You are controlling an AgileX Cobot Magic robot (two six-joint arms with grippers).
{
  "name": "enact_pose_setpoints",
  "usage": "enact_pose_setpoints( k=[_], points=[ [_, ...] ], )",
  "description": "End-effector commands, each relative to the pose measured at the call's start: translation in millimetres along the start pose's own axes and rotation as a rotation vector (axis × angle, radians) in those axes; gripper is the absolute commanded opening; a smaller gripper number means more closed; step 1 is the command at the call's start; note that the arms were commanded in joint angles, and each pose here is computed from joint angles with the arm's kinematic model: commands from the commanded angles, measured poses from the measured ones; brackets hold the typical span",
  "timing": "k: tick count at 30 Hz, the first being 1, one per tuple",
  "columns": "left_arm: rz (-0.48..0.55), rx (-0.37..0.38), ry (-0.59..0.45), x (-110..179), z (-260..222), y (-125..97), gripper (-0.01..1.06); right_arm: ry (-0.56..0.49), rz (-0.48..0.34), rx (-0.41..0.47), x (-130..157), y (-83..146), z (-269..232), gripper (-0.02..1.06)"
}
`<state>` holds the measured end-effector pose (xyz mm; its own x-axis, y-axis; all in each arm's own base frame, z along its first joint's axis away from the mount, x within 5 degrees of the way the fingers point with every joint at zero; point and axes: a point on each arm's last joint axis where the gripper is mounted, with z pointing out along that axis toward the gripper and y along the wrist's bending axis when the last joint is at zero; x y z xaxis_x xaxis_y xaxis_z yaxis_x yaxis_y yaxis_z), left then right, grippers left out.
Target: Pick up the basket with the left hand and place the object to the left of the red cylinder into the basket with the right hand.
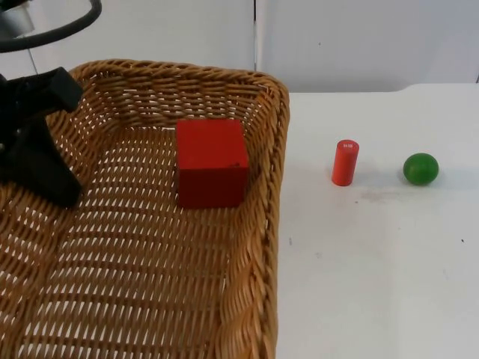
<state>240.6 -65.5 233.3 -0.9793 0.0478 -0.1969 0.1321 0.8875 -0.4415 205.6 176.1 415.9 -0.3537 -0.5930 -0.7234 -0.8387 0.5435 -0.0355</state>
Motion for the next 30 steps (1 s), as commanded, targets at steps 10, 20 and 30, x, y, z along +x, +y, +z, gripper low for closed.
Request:
enact_pose_setpoints(
  k=[10, 20, 30],
  points=[
    [0.016, 0.024, -0.04, -3, -4, -4, 0.0, -0.035, 0.013, 0.014, -2, -1, -3, 0.78],
    [0.027, 0.016, -0.065, -7, -1, -2, 0.0, -0.027, 0.004, 0.01, -1, -1, -3, 0.78],
    [0.026, 0.022, -0.064, -23, 28, 11, 0.0, -0.002, -0.007, -0.002, 1, 0, -3, 0.78]
  ],
)
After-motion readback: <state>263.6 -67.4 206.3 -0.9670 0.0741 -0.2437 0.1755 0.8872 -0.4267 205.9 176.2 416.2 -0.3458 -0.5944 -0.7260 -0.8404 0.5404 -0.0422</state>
